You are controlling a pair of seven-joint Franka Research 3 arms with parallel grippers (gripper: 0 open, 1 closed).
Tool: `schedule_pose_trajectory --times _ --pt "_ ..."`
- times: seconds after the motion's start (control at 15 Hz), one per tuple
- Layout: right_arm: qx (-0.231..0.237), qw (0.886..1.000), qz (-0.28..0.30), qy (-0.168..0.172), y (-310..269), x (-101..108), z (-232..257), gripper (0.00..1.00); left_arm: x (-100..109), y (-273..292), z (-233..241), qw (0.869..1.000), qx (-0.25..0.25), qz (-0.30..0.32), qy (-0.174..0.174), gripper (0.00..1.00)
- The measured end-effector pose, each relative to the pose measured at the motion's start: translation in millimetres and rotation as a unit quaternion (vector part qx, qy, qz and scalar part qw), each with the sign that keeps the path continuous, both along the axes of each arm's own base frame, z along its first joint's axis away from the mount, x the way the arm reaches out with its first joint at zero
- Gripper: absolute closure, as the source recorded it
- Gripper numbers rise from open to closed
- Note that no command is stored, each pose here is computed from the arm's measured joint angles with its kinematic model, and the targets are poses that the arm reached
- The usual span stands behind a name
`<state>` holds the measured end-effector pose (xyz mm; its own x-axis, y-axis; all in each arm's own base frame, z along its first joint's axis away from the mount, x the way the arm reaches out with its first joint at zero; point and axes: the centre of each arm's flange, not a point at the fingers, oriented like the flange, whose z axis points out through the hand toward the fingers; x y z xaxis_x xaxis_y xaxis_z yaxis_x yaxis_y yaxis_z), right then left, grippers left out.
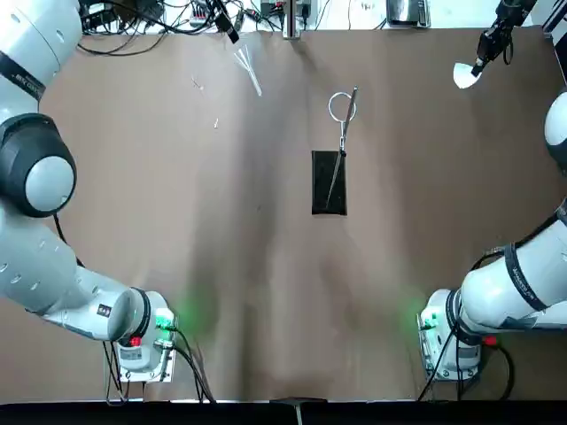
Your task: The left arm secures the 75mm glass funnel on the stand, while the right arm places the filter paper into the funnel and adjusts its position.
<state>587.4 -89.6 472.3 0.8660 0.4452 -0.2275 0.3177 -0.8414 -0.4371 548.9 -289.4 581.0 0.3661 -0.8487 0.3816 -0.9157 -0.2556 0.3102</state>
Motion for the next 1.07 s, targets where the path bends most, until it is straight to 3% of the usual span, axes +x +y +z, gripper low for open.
schedule_pose_trajectory --times 0.33,0.6,1.07 --pt "0.000 1.000 0.000 0.000 0 0 0 0.99 2 0 13 0.999 0.020 -0.009 -0.032 0.98" --pt "0.000 1.000 -0.001 0.000 -1 0 0 0.99 -3 -15 26 0.995 0.050 -0.025 -0.086 0.98" --pt "0.000 1.000 -0.003 0.000 -3 -1 0 0.99 -9 -40 45 0.985 0.030 -0.054 -0.160 0.98"
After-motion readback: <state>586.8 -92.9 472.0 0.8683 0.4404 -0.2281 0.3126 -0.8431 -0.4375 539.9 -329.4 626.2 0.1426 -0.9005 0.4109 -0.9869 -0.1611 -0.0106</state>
